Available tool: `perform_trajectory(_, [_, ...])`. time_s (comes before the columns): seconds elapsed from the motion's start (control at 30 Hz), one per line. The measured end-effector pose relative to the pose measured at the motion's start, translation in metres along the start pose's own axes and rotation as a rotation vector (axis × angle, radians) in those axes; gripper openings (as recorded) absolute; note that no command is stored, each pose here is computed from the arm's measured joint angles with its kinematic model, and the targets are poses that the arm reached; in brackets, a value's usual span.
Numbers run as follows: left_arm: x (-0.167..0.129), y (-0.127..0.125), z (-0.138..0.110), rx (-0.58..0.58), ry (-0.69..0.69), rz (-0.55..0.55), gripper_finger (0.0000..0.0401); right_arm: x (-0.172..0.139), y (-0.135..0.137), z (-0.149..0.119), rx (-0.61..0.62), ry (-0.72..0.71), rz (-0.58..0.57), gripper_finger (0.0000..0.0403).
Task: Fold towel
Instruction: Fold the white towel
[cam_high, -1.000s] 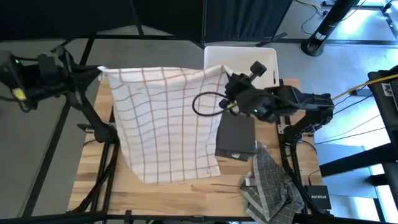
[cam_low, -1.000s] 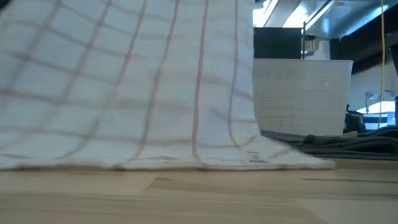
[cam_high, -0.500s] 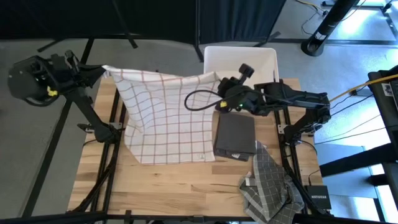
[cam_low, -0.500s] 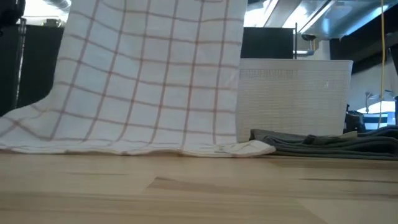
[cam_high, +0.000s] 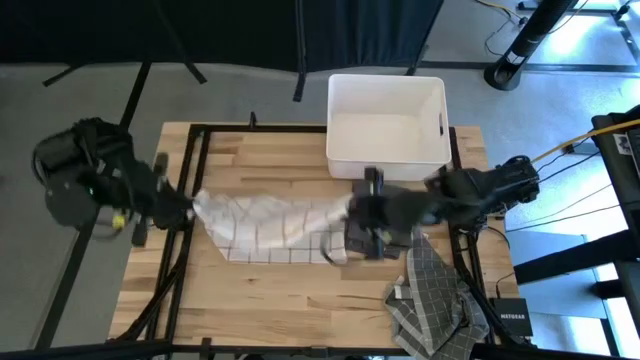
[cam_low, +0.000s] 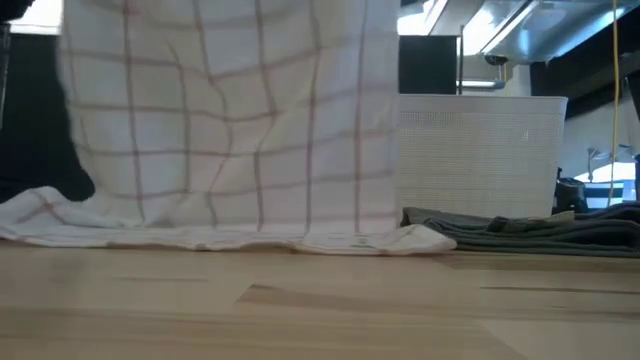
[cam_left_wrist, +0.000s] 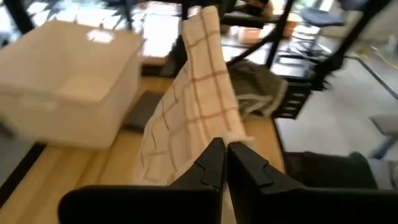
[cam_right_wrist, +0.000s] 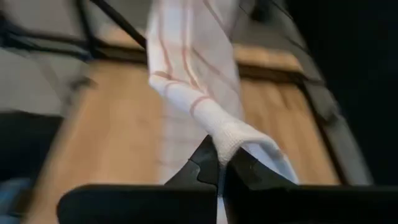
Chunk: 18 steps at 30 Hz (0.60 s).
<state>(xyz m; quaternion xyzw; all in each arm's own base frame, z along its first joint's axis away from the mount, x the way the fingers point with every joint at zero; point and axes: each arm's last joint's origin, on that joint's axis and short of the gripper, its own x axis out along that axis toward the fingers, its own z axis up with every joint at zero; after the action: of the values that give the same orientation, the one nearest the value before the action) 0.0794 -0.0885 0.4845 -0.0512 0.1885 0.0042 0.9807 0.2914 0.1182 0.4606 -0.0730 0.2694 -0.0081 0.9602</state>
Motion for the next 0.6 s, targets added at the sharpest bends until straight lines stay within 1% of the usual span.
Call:
perform_trajectory(0.07, [0.006,-0.018,0.006,0.041,-0.047,-0.04,0.0005,-0.013,0.015,0.01,-0.005,-0.101,0.063,0.0005])
perform_trajectory(0.13, [0.01,-0.032,0.016,0.055,-0.12,-0.078,0.0005,-0.026,0.027,0.021,-0.004,-0.211,0.11,0.0005])
perform_trajectory(0.2, [0.009,-0.041,0.029,0.067,-0.209,-0.102,0.0005,-0.042,0.035,0.033,-0.018,-0.318,0.129,0.0005])
perform_trajectory(0.27, [0.005,-0.046,0.044,0.075,-0.303,-0.086,0.0005,-0.057,0.038,0.043,-0.036,-0.423,0.112,0.0005])
perform_trajectory(0.33, [-0.001,-0.046,0.056,0.096,-0.384,-0.028,0.0005,-0.07,0.038,0.053,-0.052,-0.515,0.064,0.0005])
perform_trajectory(0.4, [-0.008,-0.044,0.066,0.112,-0.442,0.073,0.0005,-0.082,0.036,0.06,-0.074,-0.584,0.004,0.0005])
perform_trajectory(0.5, [-0.018,-0.037,0.081,0.123,-0.49,0.219,0.0005,-0.096,0.029,0.071,-0.09,-0.67,-0.083,0.0005])
perform_trajectory(0.6, [-0.028,-0.03,0.095,0.134,-0.535,0.276,0.0005,-0.108,0.02,0.078,-0.1,-0.705,-0.182,0.0005])
